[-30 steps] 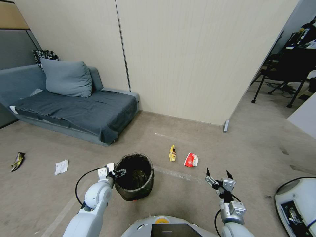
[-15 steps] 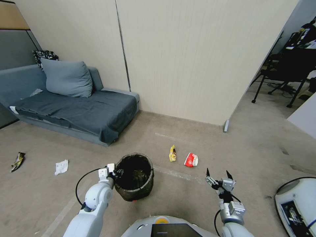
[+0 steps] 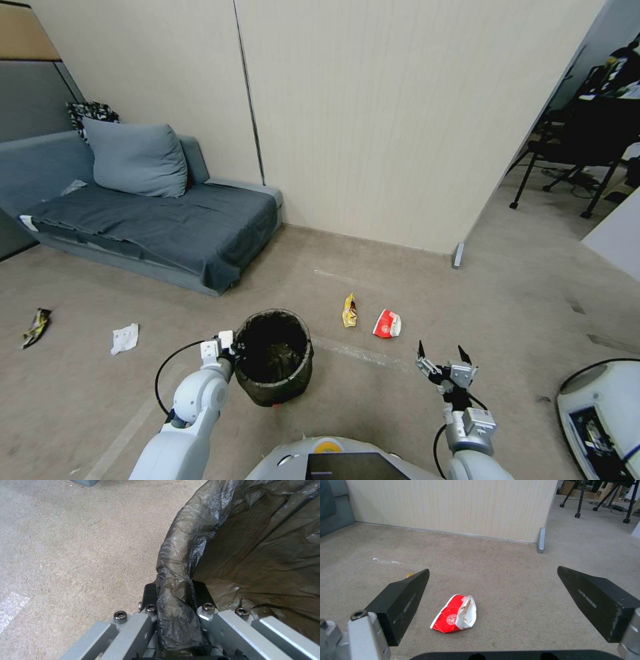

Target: Pick up the trash bin, then pick up the garbage from the floor and place it into the trash bin.

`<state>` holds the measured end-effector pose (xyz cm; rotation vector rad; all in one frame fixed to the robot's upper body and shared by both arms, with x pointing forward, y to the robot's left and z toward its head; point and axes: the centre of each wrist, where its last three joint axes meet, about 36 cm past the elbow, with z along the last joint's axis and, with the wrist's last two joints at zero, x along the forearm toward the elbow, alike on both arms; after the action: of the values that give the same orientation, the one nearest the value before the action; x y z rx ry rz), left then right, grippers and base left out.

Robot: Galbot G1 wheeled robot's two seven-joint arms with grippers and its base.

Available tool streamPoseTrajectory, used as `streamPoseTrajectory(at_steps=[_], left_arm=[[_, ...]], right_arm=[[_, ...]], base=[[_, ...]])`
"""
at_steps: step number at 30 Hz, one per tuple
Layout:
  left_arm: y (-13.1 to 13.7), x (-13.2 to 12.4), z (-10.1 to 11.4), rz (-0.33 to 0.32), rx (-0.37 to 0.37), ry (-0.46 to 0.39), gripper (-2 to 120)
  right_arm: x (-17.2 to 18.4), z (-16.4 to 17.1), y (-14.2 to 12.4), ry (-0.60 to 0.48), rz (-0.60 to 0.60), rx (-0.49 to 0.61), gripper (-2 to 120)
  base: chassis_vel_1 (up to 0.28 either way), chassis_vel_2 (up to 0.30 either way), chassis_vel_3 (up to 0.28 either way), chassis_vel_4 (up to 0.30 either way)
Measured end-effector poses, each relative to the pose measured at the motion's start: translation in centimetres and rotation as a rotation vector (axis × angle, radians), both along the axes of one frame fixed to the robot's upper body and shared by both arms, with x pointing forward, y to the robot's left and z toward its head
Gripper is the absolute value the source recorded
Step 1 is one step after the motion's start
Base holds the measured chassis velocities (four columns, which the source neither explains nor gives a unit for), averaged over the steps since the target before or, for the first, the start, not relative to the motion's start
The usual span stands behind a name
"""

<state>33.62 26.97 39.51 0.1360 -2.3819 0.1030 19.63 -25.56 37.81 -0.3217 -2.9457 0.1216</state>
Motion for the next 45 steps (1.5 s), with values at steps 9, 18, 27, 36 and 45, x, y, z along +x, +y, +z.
streamPoseTrajectory(at_steps=[9,18,27,36,45], left_arm=[[-0.5,-1.4,2.8,-0.031,-0.008,-0.074,2],[-1.7,-4.3,7.8,-0.065,-0.019,-0.201,2],[-2.7,-6.6,10.7,-0.089,-0.029,-0.263,2],[-3.2,-8.0,11.7,-0.093,-0.044,-0.273,2],[-3.4,-8.7,12.0,-0.098,-0.046,-0.268,2]], right_arm=[[0.3,1.4,-0.2,-0.035,-0.01,-0.002,100],[0.4,2.8,-0.3,-0.055,-0.013,-0.002,100],[0.6,3.5,-0.3,-0.051,-0.008,-0.001,100],[0.8,3.9,-0.3,-0.051,-0.007,0.003,100],[0.8,3.9,-0.4,-0.051,0.0,0.002,100]], base=[[0.0,0.0,0.0,0.0],[0.0,0.0,0.0,0.0],[0.0,0.0,0.0,0.0],[0.0,0.0,0.0,0.0],[0.0,0.0,0.0,0.0]])
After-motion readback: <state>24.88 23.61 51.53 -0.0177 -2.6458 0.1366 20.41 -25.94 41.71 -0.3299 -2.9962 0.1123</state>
